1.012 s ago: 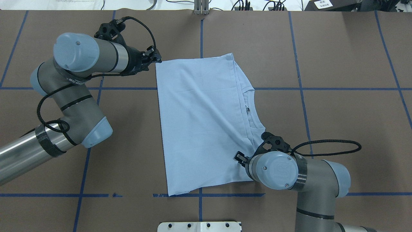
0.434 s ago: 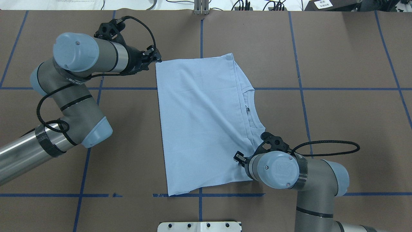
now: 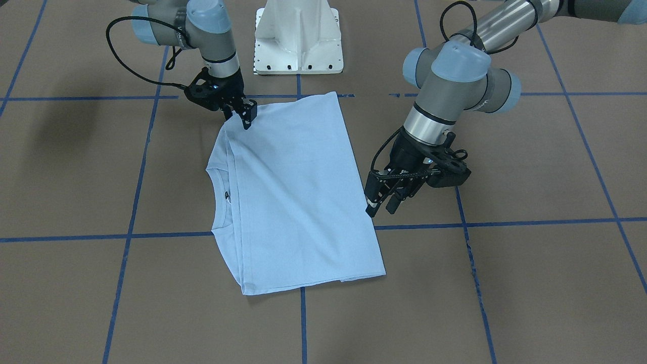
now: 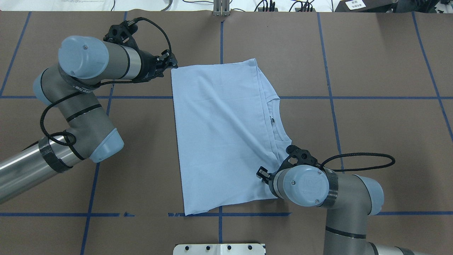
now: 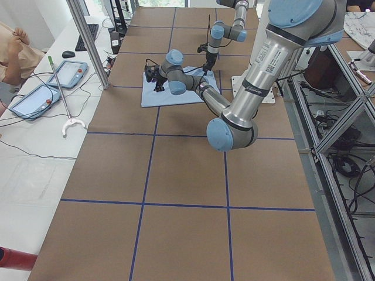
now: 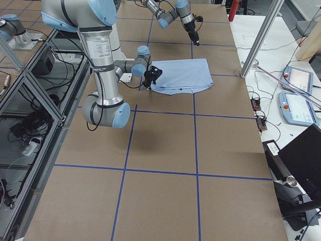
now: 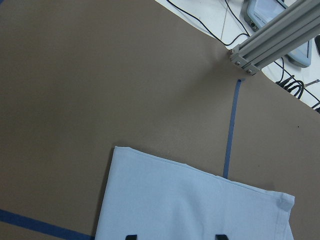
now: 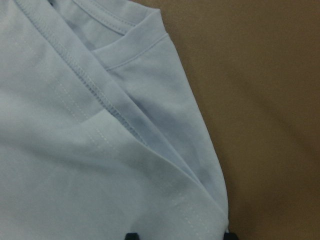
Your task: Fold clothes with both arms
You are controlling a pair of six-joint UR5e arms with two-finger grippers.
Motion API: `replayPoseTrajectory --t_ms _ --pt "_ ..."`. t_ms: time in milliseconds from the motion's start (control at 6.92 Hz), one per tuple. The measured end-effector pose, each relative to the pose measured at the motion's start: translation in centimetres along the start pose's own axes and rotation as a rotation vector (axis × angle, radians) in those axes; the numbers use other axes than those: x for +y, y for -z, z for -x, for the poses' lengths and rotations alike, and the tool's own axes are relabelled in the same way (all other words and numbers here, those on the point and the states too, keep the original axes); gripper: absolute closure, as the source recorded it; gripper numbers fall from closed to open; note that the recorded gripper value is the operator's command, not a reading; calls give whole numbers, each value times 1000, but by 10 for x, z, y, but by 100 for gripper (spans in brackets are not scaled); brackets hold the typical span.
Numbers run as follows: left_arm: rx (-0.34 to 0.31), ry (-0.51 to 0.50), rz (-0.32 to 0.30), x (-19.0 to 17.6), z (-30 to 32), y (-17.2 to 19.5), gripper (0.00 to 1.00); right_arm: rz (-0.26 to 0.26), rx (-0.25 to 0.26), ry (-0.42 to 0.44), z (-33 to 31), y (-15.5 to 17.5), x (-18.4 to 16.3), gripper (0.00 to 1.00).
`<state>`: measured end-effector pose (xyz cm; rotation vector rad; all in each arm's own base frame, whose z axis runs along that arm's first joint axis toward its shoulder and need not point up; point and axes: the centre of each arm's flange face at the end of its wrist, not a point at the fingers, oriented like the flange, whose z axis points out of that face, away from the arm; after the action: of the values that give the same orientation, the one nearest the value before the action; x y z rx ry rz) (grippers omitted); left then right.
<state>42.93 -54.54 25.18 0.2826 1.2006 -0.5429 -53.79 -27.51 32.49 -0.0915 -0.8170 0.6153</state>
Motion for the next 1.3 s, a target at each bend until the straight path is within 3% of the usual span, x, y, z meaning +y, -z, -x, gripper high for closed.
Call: replayPoseTrajectory --t_ms 1301 --pt "2 25 5 4 -1 0 39 25 -13 -12 10 13 -6 100"
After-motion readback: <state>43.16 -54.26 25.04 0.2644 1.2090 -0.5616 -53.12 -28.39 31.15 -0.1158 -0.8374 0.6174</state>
